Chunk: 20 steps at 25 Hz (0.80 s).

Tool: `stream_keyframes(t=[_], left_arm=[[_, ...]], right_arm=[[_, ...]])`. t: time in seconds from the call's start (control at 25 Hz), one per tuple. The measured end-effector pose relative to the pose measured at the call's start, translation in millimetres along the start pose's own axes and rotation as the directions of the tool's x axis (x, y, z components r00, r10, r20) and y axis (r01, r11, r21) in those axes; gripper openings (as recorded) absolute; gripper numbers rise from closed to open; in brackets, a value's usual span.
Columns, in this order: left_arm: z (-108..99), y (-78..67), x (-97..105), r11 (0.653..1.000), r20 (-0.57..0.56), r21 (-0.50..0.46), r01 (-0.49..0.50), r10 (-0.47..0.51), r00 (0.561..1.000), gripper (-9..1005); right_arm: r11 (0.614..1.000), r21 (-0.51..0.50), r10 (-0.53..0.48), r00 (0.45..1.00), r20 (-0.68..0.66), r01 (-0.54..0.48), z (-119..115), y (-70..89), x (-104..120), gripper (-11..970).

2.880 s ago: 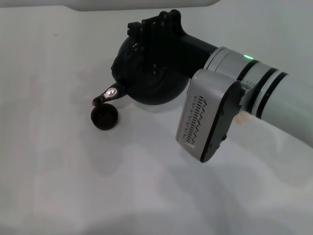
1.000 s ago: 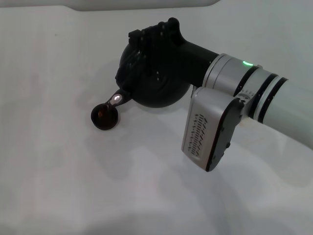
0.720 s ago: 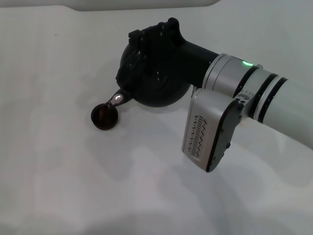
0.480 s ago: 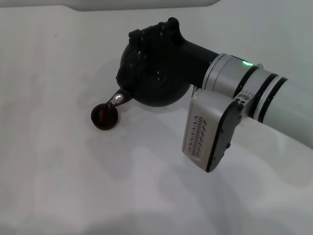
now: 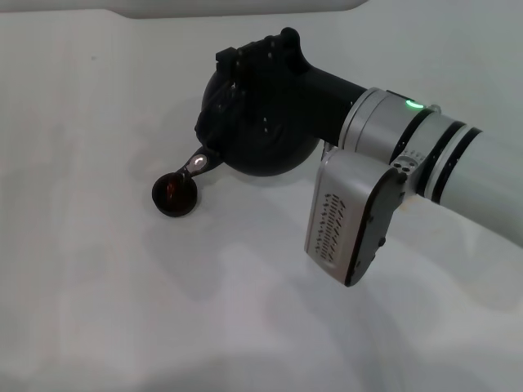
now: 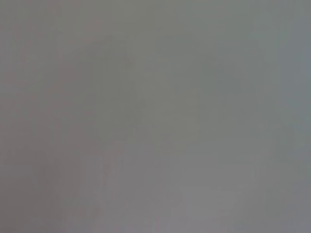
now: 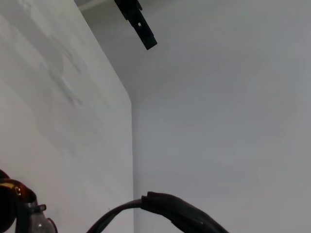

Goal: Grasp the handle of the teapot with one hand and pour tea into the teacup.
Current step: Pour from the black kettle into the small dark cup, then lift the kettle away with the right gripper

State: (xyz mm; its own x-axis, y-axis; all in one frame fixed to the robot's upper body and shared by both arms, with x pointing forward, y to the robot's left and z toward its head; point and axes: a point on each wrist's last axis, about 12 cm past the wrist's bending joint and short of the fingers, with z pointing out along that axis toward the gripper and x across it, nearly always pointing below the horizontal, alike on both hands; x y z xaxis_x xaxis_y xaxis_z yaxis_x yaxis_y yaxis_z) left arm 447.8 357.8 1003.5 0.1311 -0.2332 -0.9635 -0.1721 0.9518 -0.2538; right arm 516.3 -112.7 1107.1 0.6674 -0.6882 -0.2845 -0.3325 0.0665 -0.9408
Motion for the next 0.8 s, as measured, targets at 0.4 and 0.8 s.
stream_keyframes(t=[0.4, 0.8], left_arm=[[0.0, 0.0, 0.0, 1.0, 0.0, 0.0, 0.0, 0.0, 1.0, 893], [0.0, 0.0, 0.0, 1.0, 0.0, 0.0, 0.0, 0.0, 1.0, 892]], right_arm=[[1.0, 0.001, -0.005, 1.0, 0.002, 0.005, 1.1, -1.1, 0.0, 36], [1.0, 0.001, 0.01, 1.0, 0.002, -0.01, 0.8, 0.2, 1.8, 36]])
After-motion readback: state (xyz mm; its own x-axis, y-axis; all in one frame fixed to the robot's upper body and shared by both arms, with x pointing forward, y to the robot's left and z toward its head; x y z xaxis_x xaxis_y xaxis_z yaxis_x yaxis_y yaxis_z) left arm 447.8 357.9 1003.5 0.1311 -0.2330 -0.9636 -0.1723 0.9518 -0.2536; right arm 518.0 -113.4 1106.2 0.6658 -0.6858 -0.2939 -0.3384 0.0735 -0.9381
